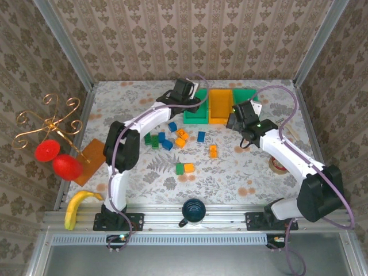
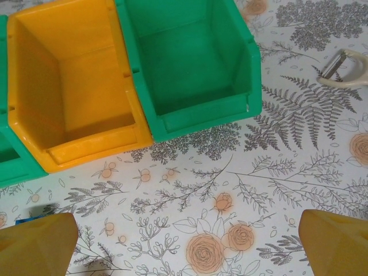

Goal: Sort the legos into containers by color
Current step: Place the lego in the container.

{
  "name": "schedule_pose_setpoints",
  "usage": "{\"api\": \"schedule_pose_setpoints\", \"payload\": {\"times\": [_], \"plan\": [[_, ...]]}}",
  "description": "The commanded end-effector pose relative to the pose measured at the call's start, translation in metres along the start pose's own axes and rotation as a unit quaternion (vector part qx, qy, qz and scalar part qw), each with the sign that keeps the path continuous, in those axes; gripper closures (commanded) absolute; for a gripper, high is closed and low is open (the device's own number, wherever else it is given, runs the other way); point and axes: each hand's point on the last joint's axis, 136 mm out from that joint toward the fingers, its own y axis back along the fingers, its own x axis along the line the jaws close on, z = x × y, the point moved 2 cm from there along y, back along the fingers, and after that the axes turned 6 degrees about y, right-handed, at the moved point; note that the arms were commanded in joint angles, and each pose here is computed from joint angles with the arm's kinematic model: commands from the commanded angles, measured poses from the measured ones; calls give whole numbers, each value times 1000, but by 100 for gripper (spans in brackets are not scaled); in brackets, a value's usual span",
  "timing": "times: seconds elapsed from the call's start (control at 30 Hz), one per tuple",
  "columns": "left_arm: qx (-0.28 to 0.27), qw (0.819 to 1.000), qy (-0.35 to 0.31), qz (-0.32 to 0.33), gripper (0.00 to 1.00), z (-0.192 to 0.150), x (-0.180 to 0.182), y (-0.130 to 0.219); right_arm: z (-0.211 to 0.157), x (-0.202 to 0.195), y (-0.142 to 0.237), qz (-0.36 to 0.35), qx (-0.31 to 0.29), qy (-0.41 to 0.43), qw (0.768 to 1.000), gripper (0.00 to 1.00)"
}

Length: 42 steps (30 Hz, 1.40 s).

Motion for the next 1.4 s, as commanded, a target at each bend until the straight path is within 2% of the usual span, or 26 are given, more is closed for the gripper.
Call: {"api": "schedule_pose_setpoints", "payload": {"times": [0.0,0.2,0.4,0.6,0.73,0.83,1.1,1.37], "plan": [[2,1000,-11,15,76,7,-3,-10,5,-7,9,-11,-23,-14,1000,0],[11,999,-15,27,67,8,-4,-33,-1,-11,10,-13,-21,-14,1000,0],[11,1000,-16,23,50,12,-7,-33,-2,-12,10,-15,-18,-12,1000,0],[-5,1000,-21,14,43,25,-16,-12,-2,-9,8,-9,-16,-13,1000,0],[-30,999,-24,6,42,36,-22,15,-2,-6,7,-4,-11,-12,1000,0],[-50,998,-21,13,36,38,-17,39,-4,-2,5,0,-8,-10,1000,0],[-73,993,15,88,21,-1,30,98,-7,13,2,15,-2,-1,1000,0],[-40,983,108,144,17,-71,100,138,-17,33,-8,23,21,14,999,0]]}}
